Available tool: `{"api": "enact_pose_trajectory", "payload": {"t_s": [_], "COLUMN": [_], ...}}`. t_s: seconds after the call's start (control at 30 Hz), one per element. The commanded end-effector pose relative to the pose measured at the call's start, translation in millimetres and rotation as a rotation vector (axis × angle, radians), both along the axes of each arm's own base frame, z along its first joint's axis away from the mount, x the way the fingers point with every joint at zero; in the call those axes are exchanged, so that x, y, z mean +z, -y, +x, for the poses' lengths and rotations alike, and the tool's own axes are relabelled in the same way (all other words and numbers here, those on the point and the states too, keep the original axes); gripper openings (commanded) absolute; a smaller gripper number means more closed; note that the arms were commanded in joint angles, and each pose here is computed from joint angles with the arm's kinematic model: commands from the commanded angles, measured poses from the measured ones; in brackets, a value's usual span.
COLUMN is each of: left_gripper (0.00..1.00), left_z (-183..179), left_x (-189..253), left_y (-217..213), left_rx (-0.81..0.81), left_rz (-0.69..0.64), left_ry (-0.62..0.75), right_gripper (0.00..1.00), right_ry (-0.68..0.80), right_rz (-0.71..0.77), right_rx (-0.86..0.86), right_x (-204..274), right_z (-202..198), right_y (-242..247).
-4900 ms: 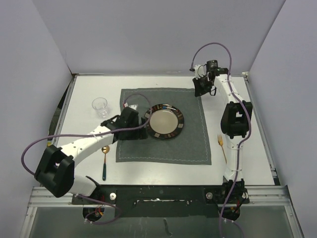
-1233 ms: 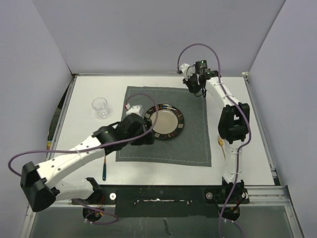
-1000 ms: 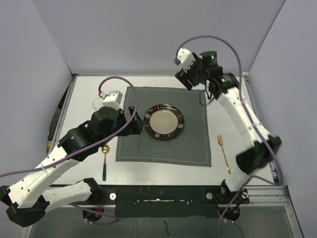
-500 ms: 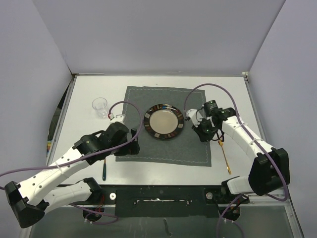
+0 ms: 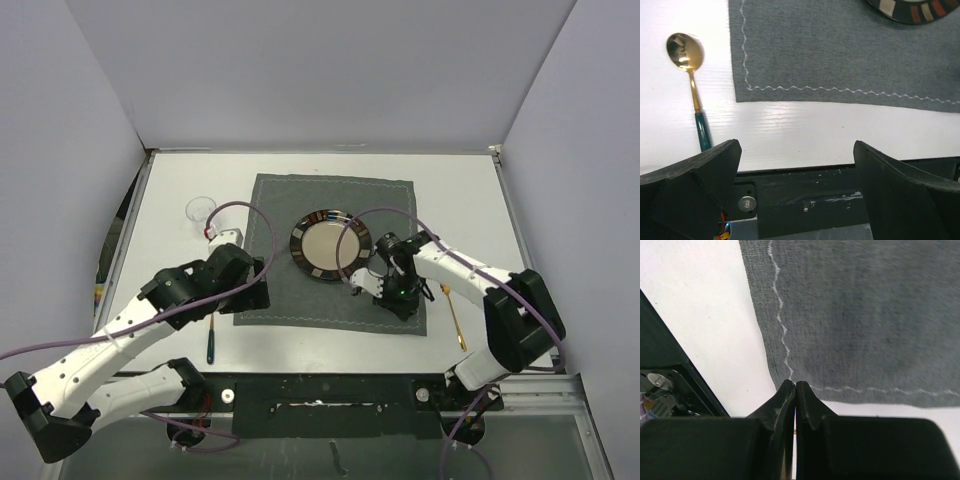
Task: Set the dinner table for one person
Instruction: Adjust the napkin at the center of the board.
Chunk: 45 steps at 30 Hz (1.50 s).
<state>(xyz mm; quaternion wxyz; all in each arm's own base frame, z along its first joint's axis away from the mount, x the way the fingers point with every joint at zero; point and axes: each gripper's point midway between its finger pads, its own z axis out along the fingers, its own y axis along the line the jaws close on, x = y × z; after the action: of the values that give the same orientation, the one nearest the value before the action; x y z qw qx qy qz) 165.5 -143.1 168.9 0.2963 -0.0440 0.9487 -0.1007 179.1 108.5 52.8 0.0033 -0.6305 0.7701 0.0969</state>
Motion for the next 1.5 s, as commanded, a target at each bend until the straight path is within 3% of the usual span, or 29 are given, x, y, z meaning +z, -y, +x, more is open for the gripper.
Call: {"api": "enact_pose_trajectory", "payload": {"t_s": [0.0, 0.43, 1.2, 1.33, 1.47], "left_gripper": [0.98, 0.98, 0.98, 0.98, 0.98], "left_z": [12.4, 20.3, 32.9, 32.8, 39.3], "left_x": [28.6, 66.8, 54.1, 49.7, 45.6], "left_y": [-15.5, -42.1, -27.2, -25.4, -23.4], "left_rx": [0.071, 0.136, 0.082, 0.076, 0.061], "left_rz": [0.018, -0.014, -0.020, -0.029, -0.023], "left_ry": [0.047, 0.126, 0.099, 0.100, 0.127], "right_gripper": [0.00, 0.00, 0.00, 0.00, 0.00], "right_ry": [0.007, -0.035, -0.111, -0.033, 0.152], "right_rz": [-0.011, -0.018, -0.076, -0.070, -0.028], "right_rx": [0.101, 0.190, 0.219, 0.199, 0.139], "right_x": [-19.8, -55.2, -41.1, -32.4, 2.3], "right_z": [3.0, -5.7, -45.8, -28.8, 22.2], "right_y": [-13.6, -23.2, 10.9, 5.1, -16.9]}}
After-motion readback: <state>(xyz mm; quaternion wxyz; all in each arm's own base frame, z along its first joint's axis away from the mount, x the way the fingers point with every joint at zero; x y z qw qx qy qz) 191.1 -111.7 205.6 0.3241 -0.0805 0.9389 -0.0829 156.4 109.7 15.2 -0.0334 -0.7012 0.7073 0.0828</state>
